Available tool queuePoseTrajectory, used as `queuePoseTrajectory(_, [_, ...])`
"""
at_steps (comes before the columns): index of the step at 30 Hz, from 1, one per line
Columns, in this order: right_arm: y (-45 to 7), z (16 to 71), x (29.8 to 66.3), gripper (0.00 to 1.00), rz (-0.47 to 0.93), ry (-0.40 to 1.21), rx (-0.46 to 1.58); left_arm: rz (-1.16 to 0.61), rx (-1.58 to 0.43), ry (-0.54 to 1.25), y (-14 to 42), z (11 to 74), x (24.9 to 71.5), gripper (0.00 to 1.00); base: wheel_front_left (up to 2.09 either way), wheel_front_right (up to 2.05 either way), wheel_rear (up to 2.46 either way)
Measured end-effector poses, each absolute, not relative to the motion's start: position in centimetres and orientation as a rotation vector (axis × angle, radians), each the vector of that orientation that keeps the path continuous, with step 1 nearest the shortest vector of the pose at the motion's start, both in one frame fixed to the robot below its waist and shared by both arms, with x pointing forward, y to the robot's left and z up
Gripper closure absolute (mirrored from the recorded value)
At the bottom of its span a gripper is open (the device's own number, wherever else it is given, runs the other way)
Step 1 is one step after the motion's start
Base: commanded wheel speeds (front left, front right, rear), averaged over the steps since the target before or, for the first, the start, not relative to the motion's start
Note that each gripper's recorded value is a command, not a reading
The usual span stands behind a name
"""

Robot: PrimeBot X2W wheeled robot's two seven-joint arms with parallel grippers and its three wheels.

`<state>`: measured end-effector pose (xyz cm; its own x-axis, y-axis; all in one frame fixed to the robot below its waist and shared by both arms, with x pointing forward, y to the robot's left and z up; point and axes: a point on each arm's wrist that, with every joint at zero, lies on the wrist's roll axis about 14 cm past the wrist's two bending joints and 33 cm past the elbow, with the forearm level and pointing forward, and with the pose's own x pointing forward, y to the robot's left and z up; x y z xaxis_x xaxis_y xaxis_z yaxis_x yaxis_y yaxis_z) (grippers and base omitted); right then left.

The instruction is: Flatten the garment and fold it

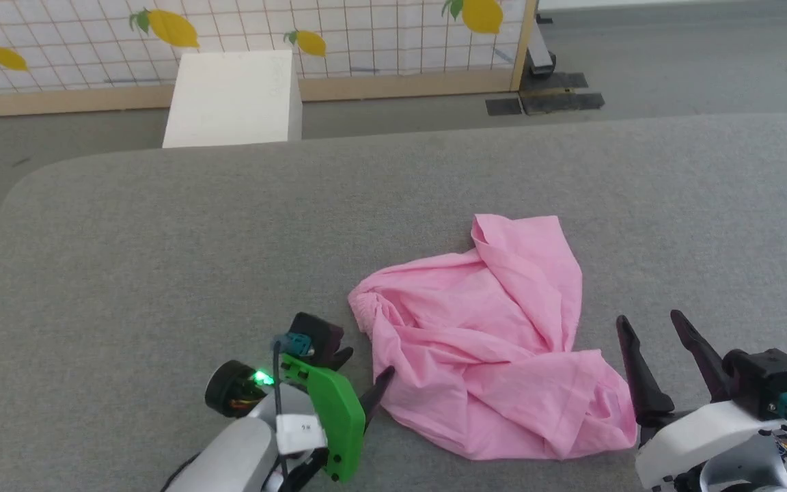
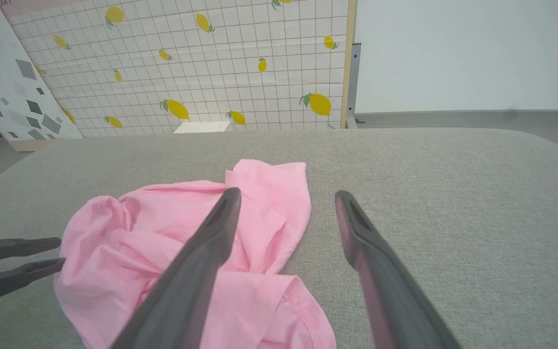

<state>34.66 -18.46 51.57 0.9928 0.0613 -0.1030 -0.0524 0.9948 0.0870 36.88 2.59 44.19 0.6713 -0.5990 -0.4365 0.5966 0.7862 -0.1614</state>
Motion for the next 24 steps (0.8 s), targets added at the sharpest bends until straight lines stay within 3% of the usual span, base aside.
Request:
queuePoseTrajectory(8, [-18.9,49.9,34.7,0.0,0.037,0.16,0.109,-0.737,0.091,0.763,2.2,39.0,36.3,0.0,0.0,0.0,0.0])
queuePoseTrajectory(9, [-19.1,49.7,34.7,0.0,0.031,0.162,0.118,-0.75,0.104,0.79,2.0,38.6,36.2,0.09,0.0,0.0,0.0])
queuePoseTrajectory(11, [-19.4,49.3,34.6,0.0,0.019,0.172,0.127,-0.768,0.097,0.818,1.6,38.3,36.3,0.75,0.0,0.0,0.0])
queuePoseTrajectory(12, [-19.5,49.2,34.5,0.0,0.014,0.174,0.129,-0.774,0.099,0.82,1.5,38.2,36.4,1.0,0.0,0.0,0.0])
queuePoseTrajectory(19, [-20.2,48.6,34.7,0.0,-0.009,0.186,0.136,-0.827,0.094,0.845,0.5,37.9,36.0,1.0,0.0,0.0,0.0])
queuePoseTrajectory(24, [-20.3,48.9,34.9,0.0,-0.01,0.169,0.138,-0.804,0.063,0.746,0.9,39.0,36.7,1.0,0.0,0.0,0.0])
